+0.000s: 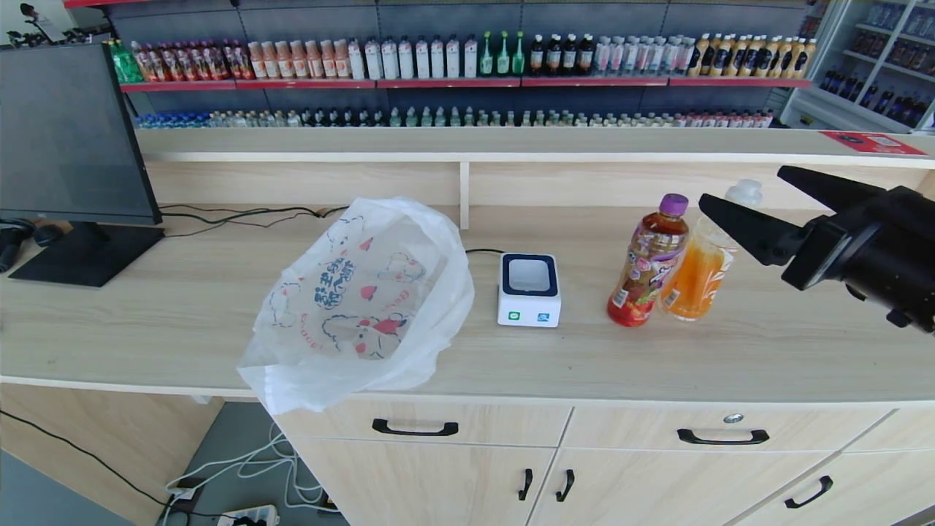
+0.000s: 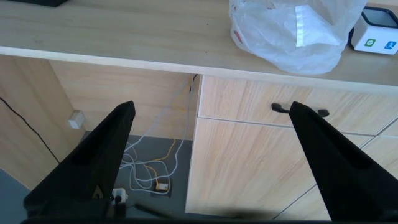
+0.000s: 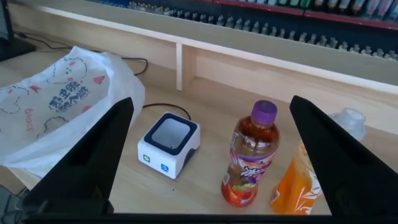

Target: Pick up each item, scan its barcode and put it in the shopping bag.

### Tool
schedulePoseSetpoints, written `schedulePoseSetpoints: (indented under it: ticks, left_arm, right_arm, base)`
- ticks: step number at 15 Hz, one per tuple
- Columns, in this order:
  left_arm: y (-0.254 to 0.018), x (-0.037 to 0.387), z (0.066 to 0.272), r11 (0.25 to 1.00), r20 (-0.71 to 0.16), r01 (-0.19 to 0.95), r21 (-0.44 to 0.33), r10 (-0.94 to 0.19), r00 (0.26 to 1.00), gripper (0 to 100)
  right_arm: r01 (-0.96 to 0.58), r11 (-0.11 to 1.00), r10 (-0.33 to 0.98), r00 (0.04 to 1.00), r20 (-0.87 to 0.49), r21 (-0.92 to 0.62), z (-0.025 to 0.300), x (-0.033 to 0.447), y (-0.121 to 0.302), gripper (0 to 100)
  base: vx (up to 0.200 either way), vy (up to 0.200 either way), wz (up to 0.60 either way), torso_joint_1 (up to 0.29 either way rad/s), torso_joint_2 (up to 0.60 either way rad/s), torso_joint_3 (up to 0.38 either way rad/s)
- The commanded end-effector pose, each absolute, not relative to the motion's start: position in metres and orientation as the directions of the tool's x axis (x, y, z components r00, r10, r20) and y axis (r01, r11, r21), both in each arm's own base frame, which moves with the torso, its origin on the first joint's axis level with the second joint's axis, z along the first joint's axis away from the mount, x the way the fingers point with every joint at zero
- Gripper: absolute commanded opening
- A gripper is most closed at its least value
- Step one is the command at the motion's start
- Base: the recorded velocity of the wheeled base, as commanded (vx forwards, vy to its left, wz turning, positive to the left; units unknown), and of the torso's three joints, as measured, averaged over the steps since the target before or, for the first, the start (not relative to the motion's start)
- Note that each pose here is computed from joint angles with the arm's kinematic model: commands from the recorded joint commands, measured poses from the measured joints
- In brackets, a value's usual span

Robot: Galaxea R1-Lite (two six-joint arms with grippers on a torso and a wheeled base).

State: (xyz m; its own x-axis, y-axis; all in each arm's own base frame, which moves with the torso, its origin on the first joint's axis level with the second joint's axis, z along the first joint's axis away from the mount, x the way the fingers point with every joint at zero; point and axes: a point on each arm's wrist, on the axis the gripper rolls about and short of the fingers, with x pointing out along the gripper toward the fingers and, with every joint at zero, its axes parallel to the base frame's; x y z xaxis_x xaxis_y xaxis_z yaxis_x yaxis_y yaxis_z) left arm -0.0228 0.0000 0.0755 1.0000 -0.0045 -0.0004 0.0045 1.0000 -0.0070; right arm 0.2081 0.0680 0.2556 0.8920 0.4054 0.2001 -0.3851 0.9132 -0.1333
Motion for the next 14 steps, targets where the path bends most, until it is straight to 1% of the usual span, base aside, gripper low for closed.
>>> schedulePoseSetpoints:
  ticks: [1, 4, 7, 9, 11, 14]
  left_arm:
    - [0.0, -0.023, 0.075, 1.0, 0.0, 0.005, -0.008, -0.005, 1.0, 100]
    - [0.0, -0.023, 0.075, 1.0, 0.0, 0.005, -0.008, -0.005, 1.0, 100]
    - [0.0, -0.023, 0.075, 1.0, 0.0, 0.005, -0.008, -0.005, 1.0, 100]
    - [0.0, -0.023, 0.075, 1.0, 0.0, 0.005, -0.006, -0.005, 1.0, 100]
    - [0.0, -0.023, 0.075, 1.0, 0.0, 0.005, -0.008, -0.005, 1.0, 100]
    - [0.0, -0.023, 0.075, 1.0, 0.0, 0.005, -0.008, -0.005, 1.0, 100]
  right_arm:
    - [-0.413, 0.904, 0.427, 0.886, 0.181, -0.11, 0.23, 0.252, 0.083, 100]
    - [-0.421, 0.902, 0.431, 0.894, 0.121, -0.098, 0.209, 0.269, 0.088, 100]
    - [-0.449, 0.894, 0.447, 0.889, 0.101, -0.001, 0.192, 0.279, 0.091, 100]
    - [-0.473, 0.881, 0.472, 0.879, 0.072, 0.0, 0.182, 0.286, 0.094, 100]
    - [-0.47, 0.883, 0.47, 0.881, 0.053, -0.002, 0.171, 0.286, 0.094, 100]
    - [-0.421, 0.906, 0.423, 0.904, 0.059, -0.035, 0.171, 0.288, 0.094, 100]
  base:
    - [0.0, 0.0, 0.0, 0.0, 0.0, 0.0]
    - [0.0, 0.0, 0.0, 0.0, 0.0, 0.0]
    - [0.0, 0.0, 0.0, 0.0, 0.0, 0.0]
    - [0.0, 0.0, 0.0, 0.0, 0.0, 0.0]
    - [0.0, 0.0, 0.0, 0.0, 0.0, 0.0]
    - [0.0, 0.0, 0.0, 0.0, 0.0, 0.0]
